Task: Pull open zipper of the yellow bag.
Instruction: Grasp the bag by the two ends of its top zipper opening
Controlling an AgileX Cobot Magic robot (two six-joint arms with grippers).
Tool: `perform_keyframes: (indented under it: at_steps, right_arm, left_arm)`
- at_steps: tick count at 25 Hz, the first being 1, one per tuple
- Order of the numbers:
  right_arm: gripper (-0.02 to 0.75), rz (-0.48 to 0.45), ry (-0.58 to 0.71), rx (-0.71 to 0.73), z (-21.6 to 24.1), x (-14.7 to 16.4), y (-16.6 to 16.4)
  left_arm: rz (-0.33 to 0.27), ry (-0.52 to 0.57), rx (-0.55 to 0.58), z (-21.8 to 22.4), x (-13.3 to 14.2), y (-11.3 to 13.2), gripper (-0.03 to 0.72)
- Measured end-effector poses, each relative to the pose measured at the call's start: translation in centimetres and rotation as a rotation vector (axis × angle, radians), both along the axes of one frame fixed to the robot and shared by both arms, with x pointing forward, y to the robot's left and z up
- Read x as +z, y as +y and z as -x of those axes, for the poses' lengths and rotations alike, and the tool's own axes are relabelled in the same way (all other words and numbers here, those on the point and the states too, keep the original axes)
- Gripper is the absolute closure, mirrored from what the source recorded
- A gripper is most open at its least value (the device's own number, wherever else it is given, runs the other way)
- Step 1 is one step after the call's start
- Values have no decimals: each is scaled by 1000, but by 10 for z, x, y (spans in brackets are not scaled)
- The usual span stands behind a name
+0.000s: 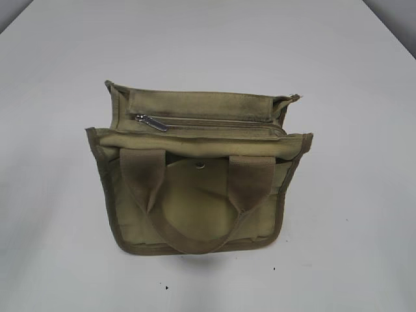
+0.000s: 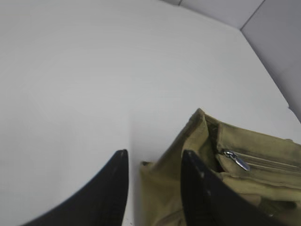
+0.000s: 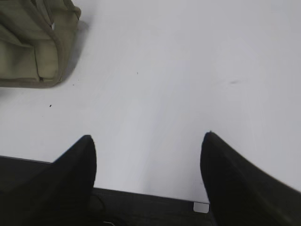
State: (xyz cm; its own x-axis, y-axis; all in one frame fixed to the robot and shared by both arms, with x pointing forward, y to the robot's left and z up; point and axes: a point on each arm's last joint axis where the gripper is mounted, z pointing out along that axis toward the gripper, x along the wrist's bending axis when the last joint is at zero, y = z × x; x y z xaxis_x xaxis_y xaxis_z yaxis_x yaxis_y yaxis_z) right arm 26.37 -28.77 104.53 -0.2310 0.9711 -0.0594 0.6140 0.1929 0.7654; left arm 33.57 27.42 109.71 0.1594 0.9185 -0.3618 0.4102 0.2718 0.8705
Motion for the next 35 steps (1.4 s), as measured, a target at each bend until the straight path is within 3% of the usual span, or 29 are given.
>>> perform_keyframes:
  at_steps: [6,12,19,28,35]
  right_arm:
    - [202,1,67,51,-21,10,4]
    - [202,-43,86,122,-63,26,16]
    - [202,-77,103,245,-127,36,35]
    - [202,-133,4,422,-191,68,58]
    - [202,-170,-22,464,-213,74,65]
  left_arm:
    - [155,314,-182,-87,-14,-30,393]
    - [168,543,-370,-148,-33,-73,393]
    - [119,589,-499,-182,-39,-118,393]
    - [98,659,-502,-200,-61,-124,393]
    - [54,688,-572,-197,-45,-126,393]
